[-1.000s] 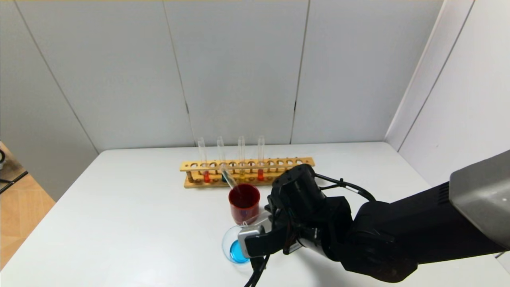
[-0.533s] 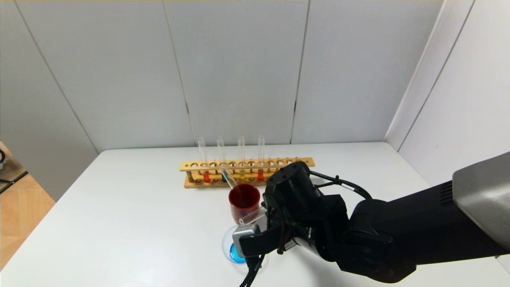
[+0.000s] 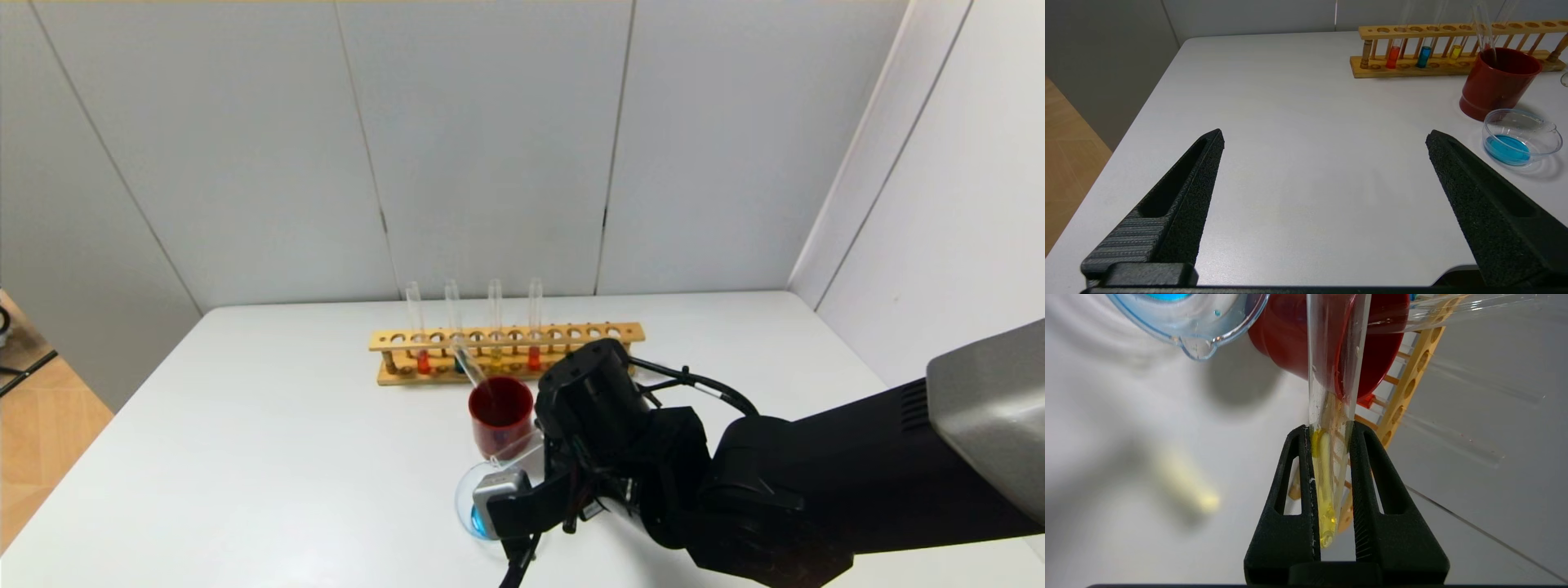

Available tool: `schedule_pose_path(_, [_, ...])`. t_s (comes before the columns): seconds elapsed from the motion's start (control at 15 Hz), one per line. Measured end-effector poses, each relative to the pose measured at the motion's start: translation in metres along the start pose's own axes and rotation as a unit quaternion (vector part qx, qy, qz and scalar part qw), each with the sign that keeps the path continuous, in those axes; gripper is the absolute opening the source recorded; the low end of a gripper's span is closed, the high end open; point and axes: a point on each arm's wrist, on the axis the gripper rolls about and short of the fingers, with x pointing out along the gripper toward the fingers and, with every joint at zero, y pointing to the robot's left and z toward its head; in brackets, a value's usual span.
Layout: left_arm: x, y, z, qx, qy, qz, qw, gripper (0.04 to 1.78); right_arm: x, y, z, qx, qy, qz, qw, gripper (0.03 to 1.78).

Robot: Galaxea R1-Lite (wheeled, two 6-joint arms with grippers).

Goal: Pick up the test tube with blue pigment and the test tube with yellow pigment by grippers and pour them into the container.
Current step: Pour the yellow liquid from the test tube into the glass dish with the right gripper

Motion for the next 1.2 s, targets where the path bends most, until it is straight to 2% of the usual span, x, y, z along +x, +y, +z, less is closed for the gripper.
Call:
schedule_pose_path(0.6, [0.0000,0.0000,0.0000,0.000,0.000,0.000,1.000,1.75,-0.0033,0.0041,0.0093,-0.043,0.010,0.010,0.9990,0.32])
schedule_pose_path(1.2, [0.0000,0.0000,0.0000,0.000,0.000,0.000,1.000,1.75,0.0006,0.0037,0.0089,-0.043,0.014,0.013,0.9989,0.32])
